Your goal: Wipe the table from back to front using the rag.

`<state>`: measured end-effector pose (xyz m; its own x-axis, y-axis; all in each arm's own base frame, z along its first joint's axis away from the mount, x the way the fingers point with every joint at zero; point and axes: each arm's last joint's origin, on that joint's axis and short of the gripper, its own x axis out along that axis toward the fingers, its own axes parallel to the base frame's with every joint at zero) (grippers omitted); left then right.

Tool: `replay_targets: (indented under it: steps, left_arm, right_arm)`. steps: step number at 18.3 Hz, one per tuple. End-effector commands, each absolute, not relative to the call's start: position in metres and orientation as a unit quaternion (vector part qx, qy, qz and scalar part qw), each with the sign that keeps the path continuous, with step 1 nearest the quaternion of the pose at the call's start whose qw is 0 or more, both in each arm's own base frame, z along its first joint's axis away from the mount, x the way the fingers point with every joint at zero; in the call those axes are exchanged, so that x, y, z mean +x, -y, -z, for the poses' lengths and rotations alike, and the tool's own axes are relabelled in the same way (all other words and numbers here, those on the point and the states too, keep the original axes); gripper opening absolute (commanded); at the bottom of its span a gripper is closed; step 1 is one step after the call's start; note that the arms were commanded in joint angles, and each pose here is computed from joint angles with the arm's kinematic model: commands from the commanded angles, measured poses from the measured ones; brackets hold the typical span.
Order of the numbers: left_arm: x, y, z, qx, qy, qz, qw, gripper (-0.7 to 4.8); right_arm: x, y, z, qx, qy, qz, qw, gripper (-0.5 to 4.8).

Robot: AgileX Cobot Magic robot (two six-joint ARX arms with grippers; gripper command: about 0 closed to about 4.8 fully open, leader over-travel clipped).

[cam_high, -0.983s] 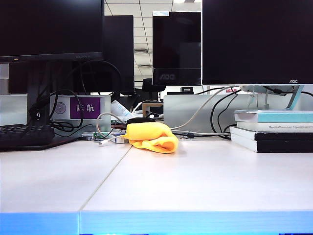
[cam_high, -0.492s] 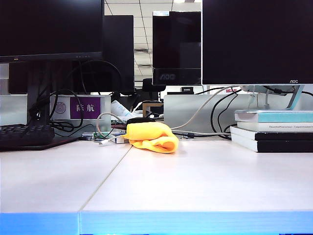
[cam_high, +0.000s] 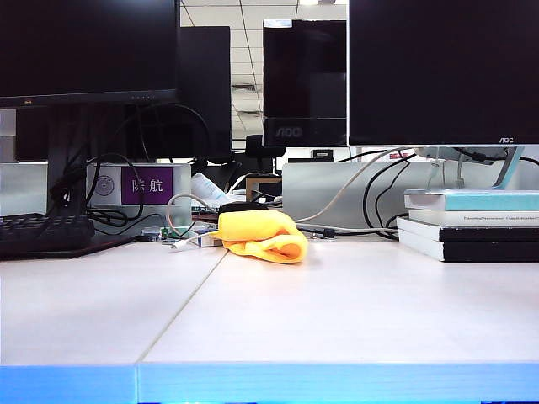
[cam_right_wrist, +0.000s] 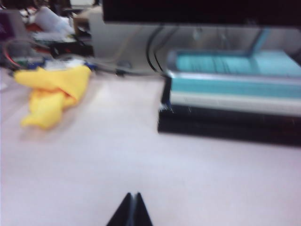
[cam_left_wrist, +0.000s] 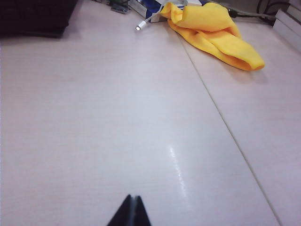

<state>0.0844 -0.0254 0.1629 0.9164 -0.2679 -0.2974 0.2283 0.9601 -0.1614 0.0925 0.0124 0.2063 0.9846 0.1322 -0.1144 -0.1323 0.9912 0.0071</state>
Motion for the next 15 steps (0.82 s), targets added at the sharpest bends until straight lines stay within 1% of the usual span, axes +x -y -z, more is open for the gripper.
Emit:
replay_targets:
  steps: [1,4,9,12,15]
  left_arm:
    - [0.085,0.026,-0.165,-0.062,-0.154,0.128,0.978,-0.05]
    - [0.085,0.026,-0.165,-0.062,-0.154,0.128,0.978,-0.05]
    - [0.084,0.025,-0.165,-0.063,-0.151,0.129,0.978,-0.05]
    - [0.084,0.025,-0.165,-0.063,-0.151,0.129,0.978,-0.05]
    - [0.084,0.025,-0.165,-0.063,-0.152,0.129,0.978,-0.05]
  right_arm:
    - [0.092,-0.012,-0.192,0.002,-0.056,-0.062,0.997,-0.01]
    - [0.091,-0.011,-0.175,0.003,-0.049,-0.06,0.997,-0.01]
    - [0.092,-0.01,-0.164,0.002,-0.071,-0.05,0.996,-0.01]
    - [0.094,-0.005,-0.156,0.002,-0.086,-0.019,0.996,-0.01]
    - [0.094,-0.002,-0.153,0.003,-0.099,-0.004,0.995,-0.01]
